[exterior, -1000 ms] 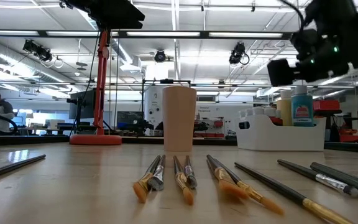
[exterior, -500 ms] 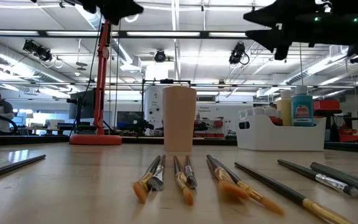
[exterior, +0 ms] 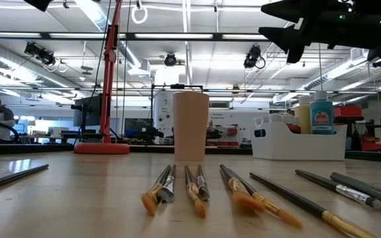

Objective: Pick & Place Paint Supplies
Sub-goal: Put the purple paint bottle into the white bin

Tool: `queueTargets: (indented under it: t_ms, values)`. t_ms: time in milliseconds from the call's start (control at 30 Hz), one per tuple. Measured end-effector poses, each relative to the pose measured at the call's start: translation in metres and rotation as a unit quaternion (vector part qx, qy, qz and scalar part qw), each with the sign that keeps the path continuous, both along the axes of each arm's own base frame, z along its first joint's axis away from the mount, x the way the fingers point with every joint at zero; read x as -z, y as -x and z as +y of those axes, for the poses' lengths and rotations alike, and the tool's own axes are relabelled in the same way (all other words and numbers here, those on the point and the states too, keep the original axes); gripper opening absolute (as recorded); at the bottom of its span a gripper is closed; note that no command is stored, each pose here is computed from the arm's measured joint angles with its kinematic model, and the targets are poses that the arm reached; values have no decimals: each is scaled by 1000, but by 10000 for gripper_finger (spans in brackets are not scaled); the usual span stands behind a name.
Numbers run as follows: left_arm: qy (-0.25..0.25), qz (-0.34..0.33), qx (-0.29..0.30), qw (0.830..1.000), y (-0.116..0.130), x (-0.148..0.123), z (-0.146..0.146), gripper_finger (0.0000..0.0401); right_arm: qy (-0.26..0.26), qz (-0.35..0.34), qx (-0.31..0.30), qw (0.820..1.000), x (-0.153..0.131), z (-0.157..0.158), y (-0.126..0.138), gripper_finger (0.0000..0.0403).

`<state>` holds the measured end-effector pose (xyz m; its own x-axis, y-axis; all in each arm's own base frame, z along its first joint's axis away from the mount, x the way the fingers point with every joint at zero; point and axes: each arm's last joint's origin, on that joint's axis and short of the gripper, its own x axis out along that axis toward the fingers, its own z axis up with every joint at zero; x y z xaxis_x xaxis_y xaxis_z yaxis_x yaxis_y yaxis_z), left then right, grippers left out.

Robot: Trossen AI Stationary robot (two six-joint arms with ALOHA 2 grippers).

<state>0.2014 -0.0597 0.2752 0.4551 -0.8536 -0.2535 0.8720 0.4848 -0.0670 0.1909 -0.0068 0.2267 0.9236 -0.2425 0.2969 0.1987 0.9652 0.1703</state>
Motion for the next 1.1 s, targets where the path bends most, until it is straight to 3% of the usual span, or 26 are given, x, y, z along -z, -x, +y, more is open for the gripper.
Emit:
queueTargets:
  t_ms: [133,567,667,900,1100]
  values:
    - [-15,-10,55,998,7,18,-11,220,-11,-7,-4,1000,-1,0,0,284]
    - [7,-65,95,993,29,72,-30,205,-26,-32,-10,999,-5,0,2,284]
    - [-3,-75,89,993,32,78,-32,196,-28,-38,-11,999,-6,0,2,284]
    - [-50,-85,16,995,34,89,-33,177,-35,-39,-13,999,-5,0,2,284]
    - [-48,-88,32,995,36,89,-37,144,-35,-39,-13,999,-5,0,2,284]
